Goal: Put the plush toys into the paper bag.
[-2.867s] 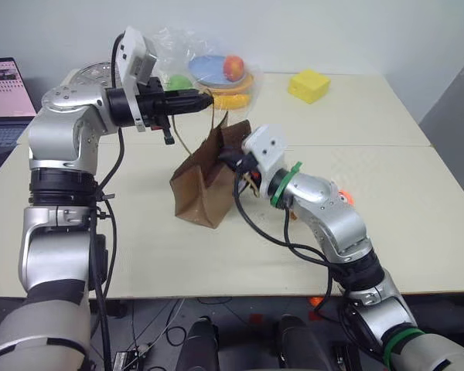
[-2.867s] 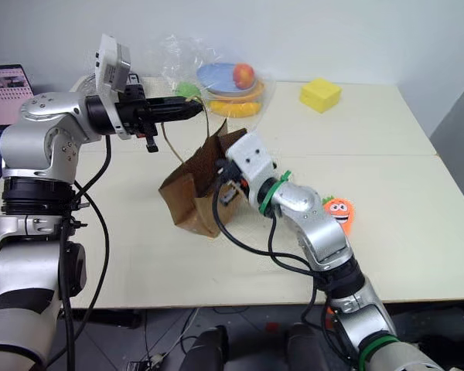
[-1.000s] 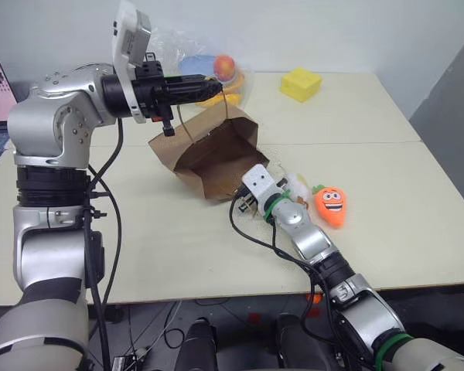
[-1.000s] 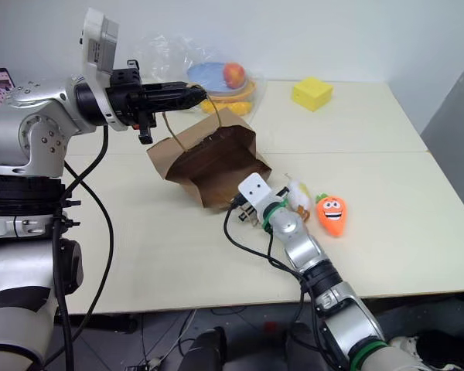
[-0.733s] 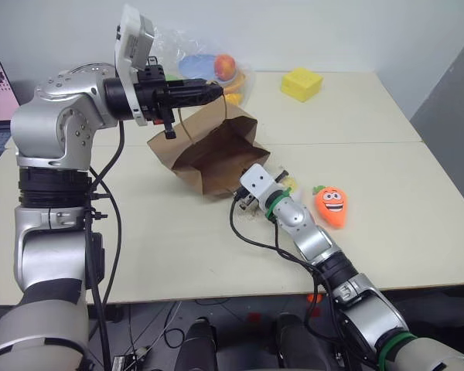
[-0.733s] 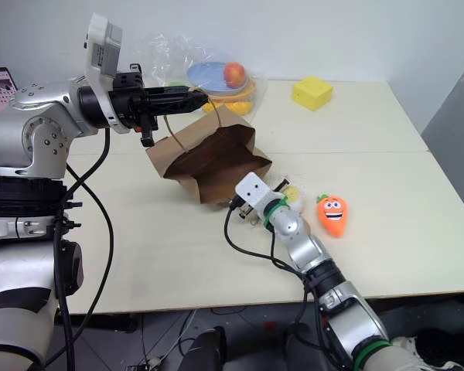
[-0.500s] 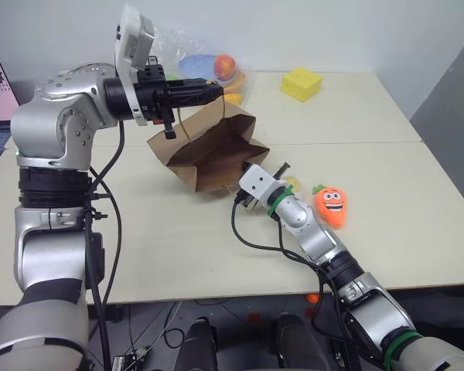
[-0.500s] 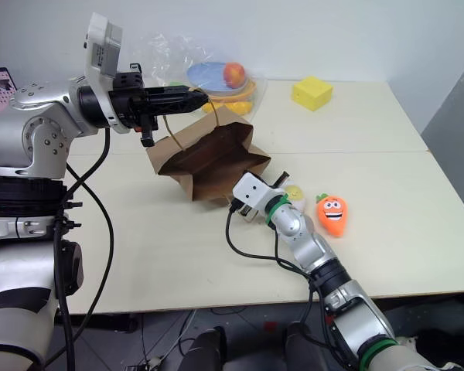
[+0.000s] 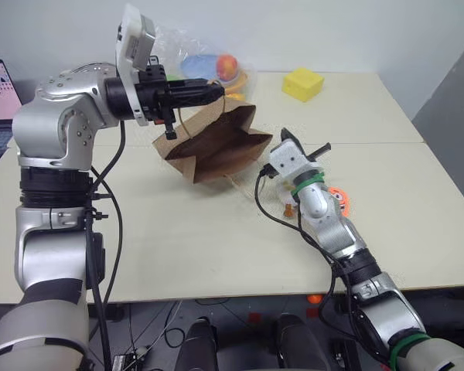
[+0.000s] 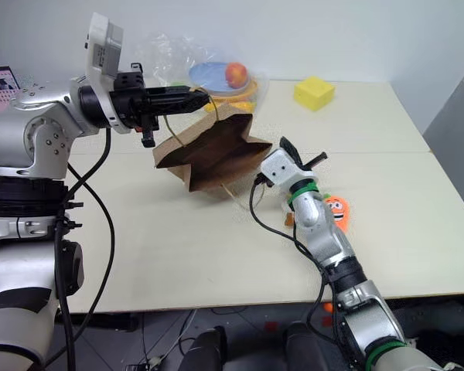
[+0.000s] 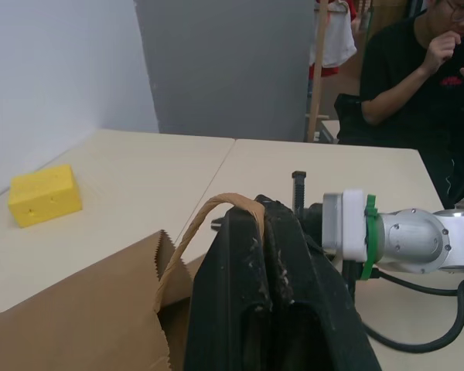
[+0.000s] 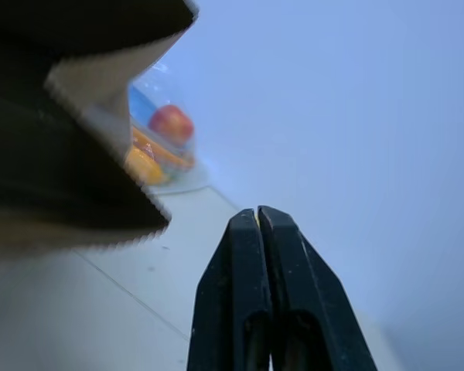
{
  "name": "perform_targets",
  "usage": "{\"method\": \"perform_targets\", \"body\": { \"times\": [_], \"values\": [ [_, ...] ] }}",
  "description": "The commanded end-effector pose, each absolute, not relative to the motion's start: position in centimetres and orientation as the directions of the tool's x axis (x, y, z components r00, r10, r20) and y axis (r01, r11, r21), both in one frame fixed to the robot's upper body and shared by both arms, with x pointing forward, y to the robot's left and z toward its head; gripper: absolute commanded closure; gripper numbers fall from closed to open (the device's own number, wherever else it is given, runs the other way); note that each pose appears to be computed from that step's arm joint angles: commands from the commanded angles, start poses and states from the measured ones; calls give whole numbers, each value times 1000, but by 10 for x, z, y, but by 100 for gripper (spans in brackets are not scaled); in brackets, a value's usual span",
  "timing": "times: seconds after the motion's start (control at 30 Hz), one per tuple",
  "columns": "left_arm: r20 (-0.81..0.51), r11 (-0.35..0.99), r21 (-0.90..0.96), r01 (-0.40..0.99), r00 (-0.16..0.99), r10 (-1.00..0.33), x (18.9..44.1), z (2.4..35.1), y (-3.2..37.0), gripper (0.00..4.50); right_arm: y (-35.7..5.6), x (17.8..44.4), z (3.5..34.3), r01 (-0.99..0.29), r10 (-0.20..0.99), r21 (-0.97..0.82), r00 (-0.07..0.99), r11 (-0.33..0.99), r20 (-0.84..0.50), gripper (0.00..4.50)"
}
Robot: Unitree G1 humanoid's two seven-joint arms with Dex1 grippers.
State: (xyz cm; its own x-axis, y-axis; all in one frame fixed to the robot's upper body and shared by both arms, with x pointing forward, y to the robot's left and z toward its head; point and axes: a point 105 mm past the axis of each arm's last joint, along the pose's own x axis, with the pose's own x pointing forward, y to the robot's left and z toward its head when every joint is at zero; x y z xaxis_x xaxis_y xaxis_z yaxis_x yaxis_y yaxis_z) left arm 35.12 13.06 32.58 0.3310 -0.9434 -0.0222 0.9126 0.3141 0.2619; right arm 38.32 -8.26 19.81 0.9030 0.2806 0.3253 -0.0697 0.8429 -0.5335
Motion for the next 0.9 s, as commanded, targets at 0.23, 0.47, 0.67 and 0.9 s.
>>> {"method": "perform_targets", "body": {
  "times": [0.23, 0.47, 0.67, 0.9],
  "values": [
    [-22, 294, 305, 906, 315, -949, 345, 331, 129, 450, -110, 343, 168, -264, 274, -211, 962, 941, 21, 354],
    [-24, 288, 303, 908, 309, -951, 347, 331, 127, 450, -98, 341, 150, -300, 290, -157, 953, 941, -86, 96],
    [-27, 287, 303, 909, 310, -950, 346, 331, 127, 450, -91, 342, 126, -315, 289, -88, 931, 945, -224, 6],
    [-25, 294, 297, 908, 315, -949, 346, 329, 128, 450, -102, 342, 126, -315, 277, -187, 938, 930, -208, 97]
  ]
}}
